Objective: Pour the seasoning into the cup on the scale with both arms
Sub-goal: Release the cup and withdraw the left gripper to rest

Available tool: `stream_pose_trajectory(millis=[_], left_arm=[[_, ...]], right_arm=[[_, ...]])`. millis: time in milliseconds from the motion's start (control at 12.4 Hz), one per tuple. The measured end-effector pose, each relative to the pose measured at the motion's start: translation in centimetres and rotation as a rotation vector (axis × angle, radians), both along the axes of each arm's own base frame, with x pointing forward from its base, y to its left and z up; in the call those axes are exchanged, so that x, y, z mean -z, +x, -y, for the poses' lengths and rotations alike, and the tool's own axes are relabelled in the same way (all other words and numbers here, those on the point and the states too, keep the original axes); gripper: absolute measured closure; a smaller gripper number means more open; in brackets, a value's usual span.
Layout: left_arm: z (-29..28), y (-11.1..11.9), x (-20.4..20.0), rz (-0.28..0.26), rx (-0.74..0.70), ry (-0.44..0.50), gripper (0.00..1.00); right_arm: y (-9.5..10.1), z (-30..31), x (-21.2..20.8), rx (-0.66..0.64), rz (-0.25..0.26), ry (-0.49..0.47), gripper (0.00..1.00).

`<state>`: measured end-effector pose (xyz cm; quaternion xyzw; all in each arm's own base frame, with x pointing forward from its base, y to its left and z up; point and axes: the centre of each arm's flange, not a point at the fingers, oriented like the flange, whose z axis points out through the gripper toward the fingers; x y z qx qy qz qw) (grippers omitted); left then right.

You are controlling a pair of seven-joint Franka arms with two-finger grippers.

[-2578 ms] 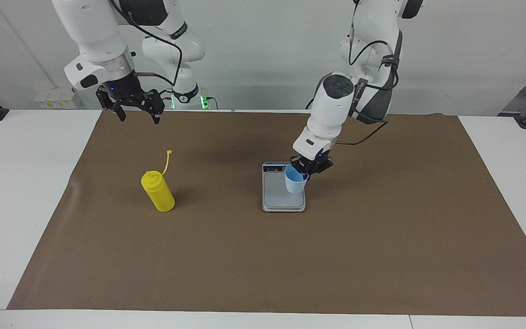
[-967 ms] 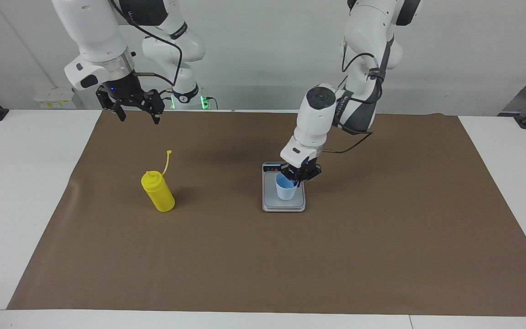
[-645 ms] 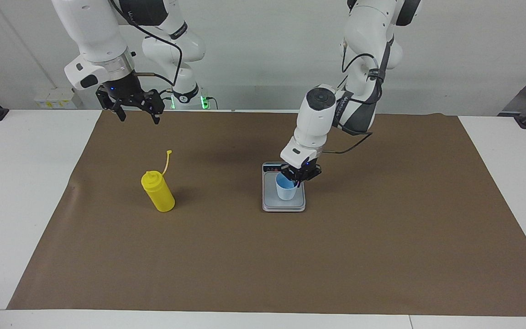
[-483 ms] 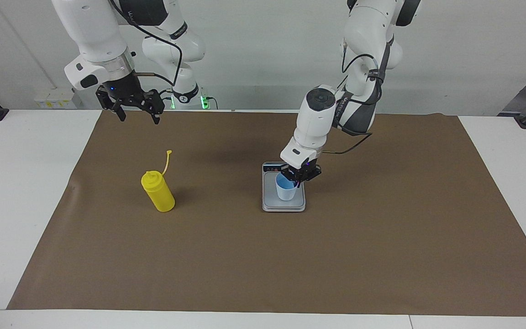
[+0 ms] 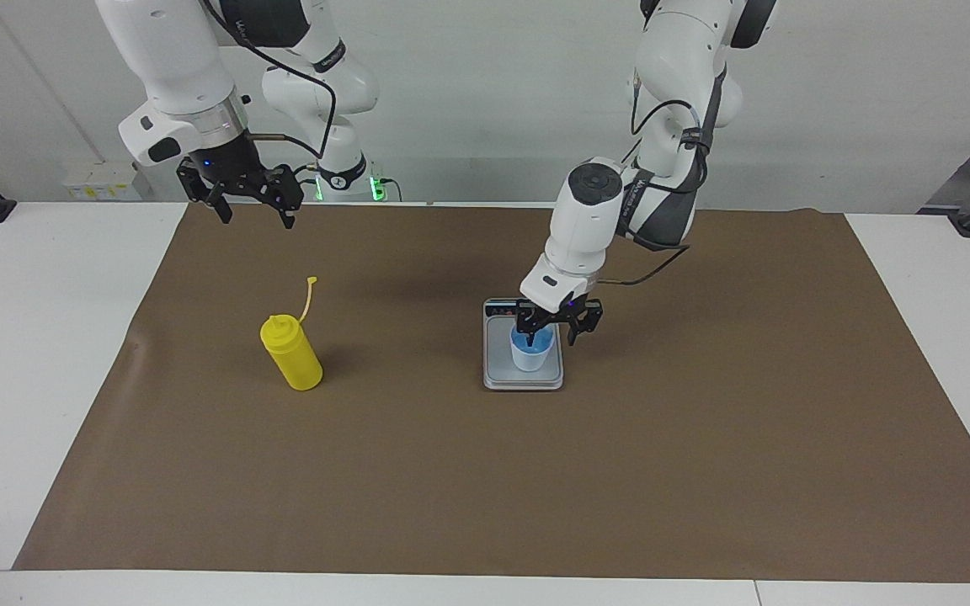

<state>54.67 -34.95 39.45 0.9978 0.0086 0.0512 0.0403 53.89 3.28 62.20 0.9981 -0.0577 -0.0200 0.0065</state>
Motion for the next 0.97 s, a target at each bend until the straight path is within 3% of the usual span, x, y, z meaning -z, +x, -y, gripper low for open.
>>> stream_pose_trajectory(millis=[81,403,967], left_arm=[[-1.4,0.8,-1.3,0.007,-0.025,0.003,0.0],[-7.9,2.8,-6.8,0.022,-0.058,0.023,0.0],[-21.0,4.0,-11.1,-0.039,0.098,0.095,0.0]], right_arm=[[0.0,0.0,0.0,0.0,0.0,0.0,0.0],[0.0,0.0,0.0,0.0,0.0,0.0,0.0],[0.0,0.1,0.0,0.002,0.0,0.0,0.0]])
